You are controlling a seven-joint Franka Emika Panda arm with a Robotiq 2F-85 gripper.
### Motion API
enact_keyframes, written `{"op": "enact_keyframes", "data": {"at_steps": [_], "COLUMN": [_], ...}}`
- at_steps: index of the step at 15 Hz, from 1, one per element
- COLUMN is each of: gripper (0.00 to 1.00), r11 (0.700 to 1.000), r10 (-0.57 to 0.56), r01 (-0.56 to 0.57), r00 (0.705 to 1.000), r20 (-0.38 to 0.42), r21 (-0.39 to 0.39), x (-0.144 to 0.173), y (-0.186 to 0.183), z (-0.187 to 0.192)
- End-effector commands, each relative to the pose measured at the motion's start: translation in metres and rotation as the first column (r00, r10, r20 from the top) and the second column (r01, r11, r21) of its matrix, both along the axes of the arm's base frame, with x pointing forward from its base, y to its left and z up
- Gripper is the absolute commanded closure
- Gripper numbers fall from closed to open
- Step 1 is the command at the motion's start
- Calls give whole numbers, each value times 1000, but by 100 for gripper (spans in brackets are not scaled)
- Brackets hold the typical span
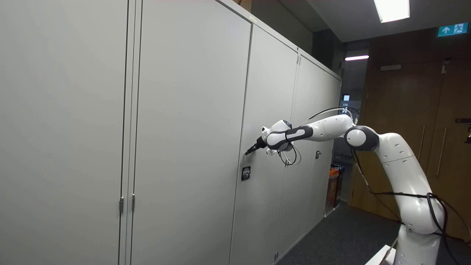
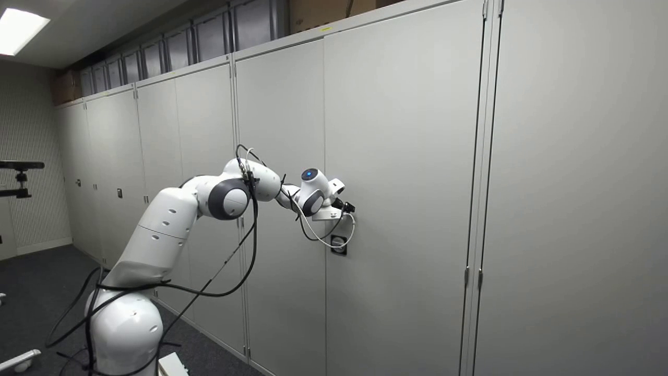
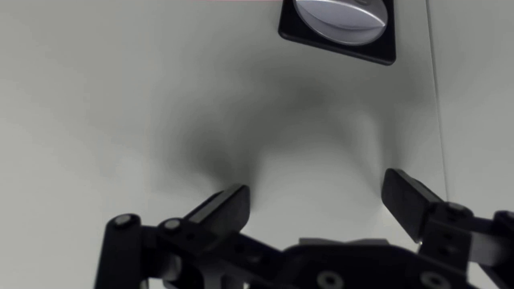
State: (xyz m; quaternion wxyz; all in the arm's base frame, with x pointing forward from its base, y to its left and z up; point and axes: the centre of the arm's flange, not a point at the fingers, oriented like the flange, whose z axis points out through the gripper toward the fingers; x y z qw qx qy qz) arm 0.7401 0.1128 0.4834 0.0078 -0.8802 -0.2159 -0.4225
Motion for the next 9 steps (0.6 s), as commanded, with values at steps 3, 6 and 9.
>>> {"op": "enact_keyframes", "data": {"at_steps": [3, 6, 9], "gripper": [0, 0, 0], "r11": [1000, 999, 999], "r10": [14, 20, 24], "r01": [-13, -20, -24], "r00": [1000, 1000, 1000], "r20": [21, 6, -6], "r21": [-28, -34, -41], "x": [-33, -50, -68], "y": [-3, -3, -5], "z": [21, 25, 29]}}
